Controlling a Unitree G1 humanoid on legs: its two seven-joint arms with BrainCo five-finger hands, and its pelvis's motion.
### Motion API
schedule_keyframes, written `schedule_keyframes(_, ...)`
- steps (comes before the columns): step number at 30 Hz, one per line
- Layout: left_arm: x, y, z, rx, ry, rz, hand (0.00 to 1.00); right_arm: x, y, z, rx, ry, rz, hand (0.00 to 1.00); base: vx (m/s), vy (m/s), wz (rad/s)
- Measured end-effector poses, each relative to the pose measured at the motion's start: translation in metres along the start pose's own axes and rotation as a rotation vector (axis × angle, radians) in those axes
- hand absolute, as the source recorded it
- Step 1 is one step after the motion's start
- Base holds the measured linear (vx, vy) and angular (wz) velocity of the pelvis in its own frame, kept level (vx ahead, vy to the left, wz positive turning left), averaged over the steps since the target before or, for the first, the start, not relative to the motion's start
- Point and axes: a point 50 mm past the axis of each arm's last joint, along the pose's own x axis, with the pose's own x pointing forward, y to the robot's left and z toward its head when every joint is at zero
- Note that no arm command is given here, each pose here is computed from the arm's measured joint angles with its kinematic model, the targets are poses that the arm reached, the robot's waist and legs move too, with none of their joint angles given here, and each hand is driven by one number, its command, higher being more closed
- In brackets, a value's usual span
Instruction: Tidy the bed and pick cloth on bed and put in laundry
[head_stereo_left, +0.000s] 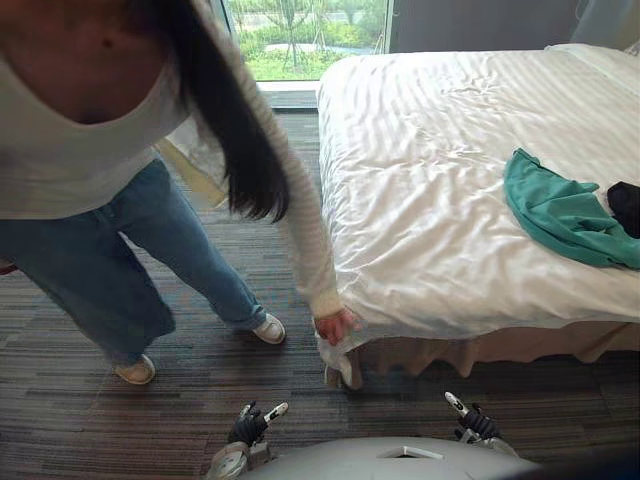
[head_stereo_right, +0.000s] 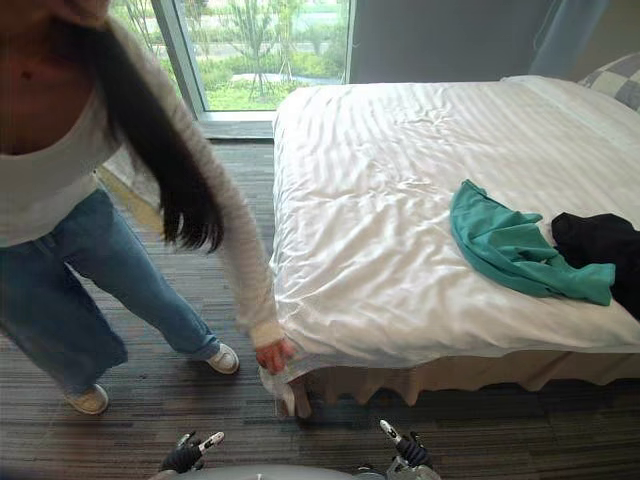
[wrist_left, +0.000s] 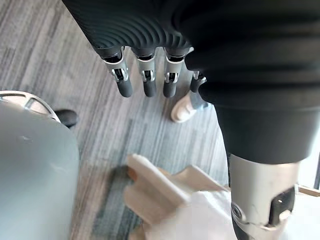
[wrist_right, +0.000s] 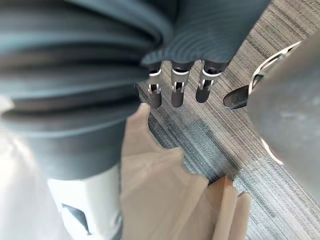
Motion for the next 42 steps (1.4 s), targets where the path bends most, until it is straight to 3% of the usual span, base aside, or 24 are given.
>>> schedule_keyframes(23, 0.002, -0.001, -0.001, -0.072, 0.015, -0.02, 0.0, 0.001, 0.001, 0.0, -0.019, -0.005, -0.029, 0.0, 0.0, -0.001, 0.0)
schedule_keyframes(29, 0.003, 0.0, 0.007, -0.15, -0.035, 0.017, 0.0, 0.001, 0.001, 0.001, -0.017, -0.012, -0.029, 0.0, 0.0, 0.0, 0.0)
schedule_keyframes(32, 0.004, 0.004, 0.03, -0.225, -0.139, 0.047, 0.0, 0.001, 0.002, 0.001, -0.014, -0.008, -0.025, 0.0, 0.0, 0.0, 0.0)
schedule_keyframes(37, -0.003, 0.046, 0.107, -0.392, -0.478, 0.189, 0.0, 0.001, -0.001, 0.002, 0.004, 0.008, -0.018, 0.0, 0.0, 0.0, 0.0)
schedule_keyframes(42, -0.027, 0.086, 0.17, -0.392, -0.733, 0.411, 0.0, 0.001, -0.001, 0.007, 0.001, -0.003, 0.015, 0.0, 0.0, 0.0, 0.0)
